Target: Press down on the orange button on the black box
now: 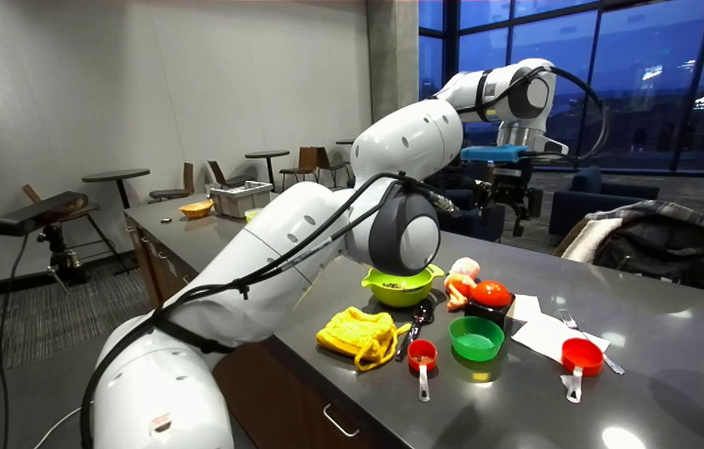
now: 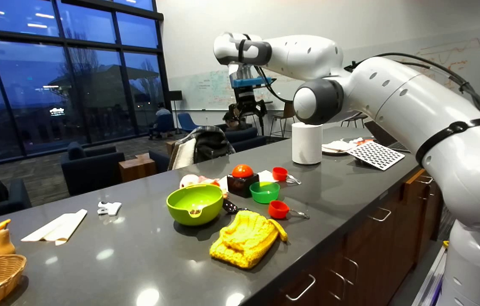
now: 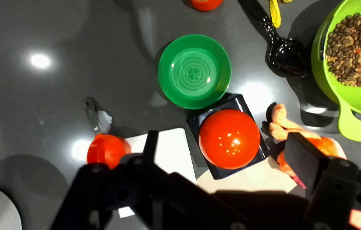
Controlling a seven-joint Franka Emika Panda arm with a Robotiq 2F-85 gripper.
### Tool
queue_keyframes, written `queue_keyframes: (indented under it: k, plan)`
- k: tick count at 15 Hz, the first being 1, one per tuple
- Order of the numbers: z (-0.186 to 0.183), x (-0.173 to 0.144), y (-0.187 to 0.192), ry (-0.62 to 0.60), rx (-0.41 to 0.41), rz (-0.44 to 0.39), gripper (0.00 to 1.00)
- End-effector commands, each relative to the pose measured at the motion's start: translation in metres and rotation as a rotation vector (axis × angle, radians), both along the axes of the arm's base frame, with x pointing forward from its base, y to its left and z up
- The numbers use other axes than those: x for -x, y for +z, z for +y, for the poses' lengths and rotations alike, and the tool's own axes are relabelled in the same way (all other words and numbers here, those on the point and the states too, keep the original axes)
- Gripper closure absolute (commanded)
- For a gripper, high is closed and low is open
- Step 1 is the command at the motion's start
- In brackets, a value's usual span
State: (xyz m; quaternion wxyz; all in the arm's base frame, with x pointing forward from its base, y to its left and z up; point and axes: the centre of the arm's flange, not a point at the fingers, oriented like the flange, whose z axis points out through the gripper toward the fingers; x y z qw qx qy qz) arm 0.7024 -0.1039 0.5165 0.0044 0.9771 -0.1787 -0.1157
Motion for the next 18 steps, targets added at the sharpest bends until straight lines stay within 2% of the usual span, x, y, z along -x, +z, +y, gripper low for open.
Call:
queue_keyframes:
  k: [1, 2, 3, 13, 18]
  plan:
    - [0.009, 0.068, -0.019, -0.030, 0.006, 0.060, 0.00]
    - [0.007, 0.068, -0.018, -0.024, -0.004, 0.075, 0.00]
    - [0.001, 0.007, -0.002, -0.012, -0.005, 0.051, 0.00]
    - [0.002, 0.008, -0.002, -0.013, -0.015, 0.084, 0.00]
    - [0.037, 0.030, -0.004, 0.058, -0.139, 0.212, 0.00]
